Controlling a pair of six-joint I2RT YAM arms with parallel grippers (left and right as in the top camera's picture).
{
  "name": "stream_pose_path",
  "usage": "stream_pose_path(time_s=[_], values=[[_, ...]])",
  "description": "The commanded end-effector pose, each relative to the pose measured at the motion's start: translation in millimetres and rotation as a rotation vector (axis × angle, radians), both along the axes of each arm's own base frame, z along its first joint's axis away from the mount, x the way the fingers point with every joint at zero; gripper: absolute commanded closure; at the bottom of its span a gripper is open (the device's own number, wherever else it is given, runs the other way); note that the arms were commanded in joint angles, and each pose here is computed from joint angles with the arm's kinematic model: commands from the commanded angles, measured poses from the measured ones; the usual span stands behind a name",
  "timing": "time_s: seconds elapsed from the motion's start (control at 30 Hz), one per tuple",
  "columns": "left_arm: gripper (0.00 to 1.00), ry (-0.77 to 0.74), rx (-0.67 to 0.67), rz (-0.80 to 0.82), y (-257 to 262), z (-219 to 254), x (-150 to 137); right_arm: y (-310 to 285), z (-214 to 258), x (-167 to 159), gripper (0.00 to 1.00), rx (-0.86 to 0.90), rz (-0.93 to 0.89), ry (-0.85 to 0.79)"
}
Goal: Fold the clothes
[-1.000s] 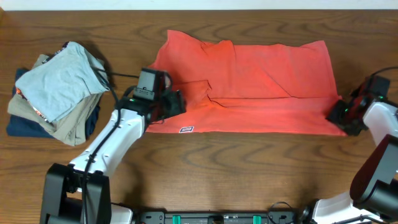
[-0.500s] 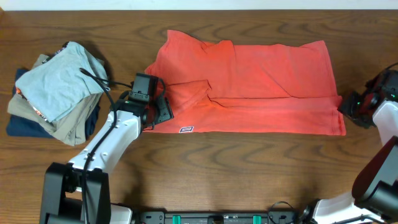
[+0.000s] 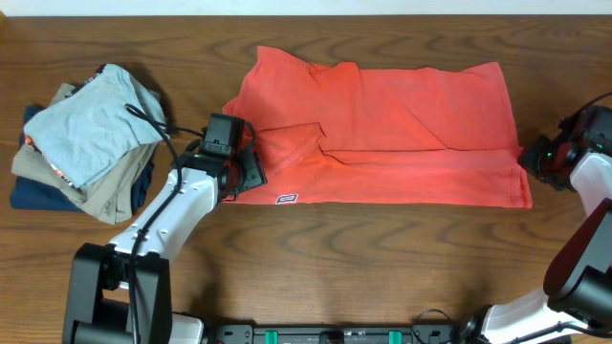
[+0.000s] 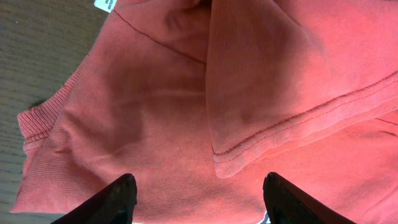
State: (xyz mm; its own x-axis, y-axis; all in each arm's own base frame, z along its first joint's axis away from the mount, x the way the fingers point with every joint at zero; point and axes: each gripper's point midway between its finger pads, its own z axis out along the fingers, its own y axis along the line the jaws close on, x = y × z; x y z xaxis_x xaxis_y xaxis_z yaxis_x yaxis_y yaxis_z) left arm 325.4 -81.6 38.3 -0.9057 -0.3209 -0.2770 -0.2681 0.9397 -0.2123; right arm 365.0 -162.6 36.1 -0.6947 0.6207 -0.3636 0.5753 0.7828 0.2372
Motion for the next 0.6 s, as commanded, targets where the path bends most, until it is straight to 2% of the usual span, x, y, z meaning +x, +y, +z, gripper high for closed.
stream_pose_path(time_s=[0.0, 0.03, 0.2, 0.47, 0.57], values=[[0.33, 0.023, 0.025, 0.002, 5.8, -6.4, -4.8, -2.0, -4.0, -0.9, 0.76, 0.008, -0.003, 0.01], [0.33, 0.024, 0.025, 0.002, 5.8, -6.5, -5.1, -2.1, -5.1, -2.2, 0.72, 0.007, -0.004, 0.016], [0.33, 0.027, 0.025, 0.003, 6.0, -6.7, -5.7, -2.4, -6.4, -2.6, 0.7, 0.004, -0.005, 0.017], [0.33, 0.031, 0.026, 0.003, 6.2, -7.0, -6.6, 1.1, -21.0, -3.2, 0.73, 0.02, 0.001, 0.045], [0.33, 0.03, 0.026, 0.003, 6.1, -7.0, -6.5, 1.5, -26.8, -3.4, 0.79, 0.028, -0.007, 0.054]])
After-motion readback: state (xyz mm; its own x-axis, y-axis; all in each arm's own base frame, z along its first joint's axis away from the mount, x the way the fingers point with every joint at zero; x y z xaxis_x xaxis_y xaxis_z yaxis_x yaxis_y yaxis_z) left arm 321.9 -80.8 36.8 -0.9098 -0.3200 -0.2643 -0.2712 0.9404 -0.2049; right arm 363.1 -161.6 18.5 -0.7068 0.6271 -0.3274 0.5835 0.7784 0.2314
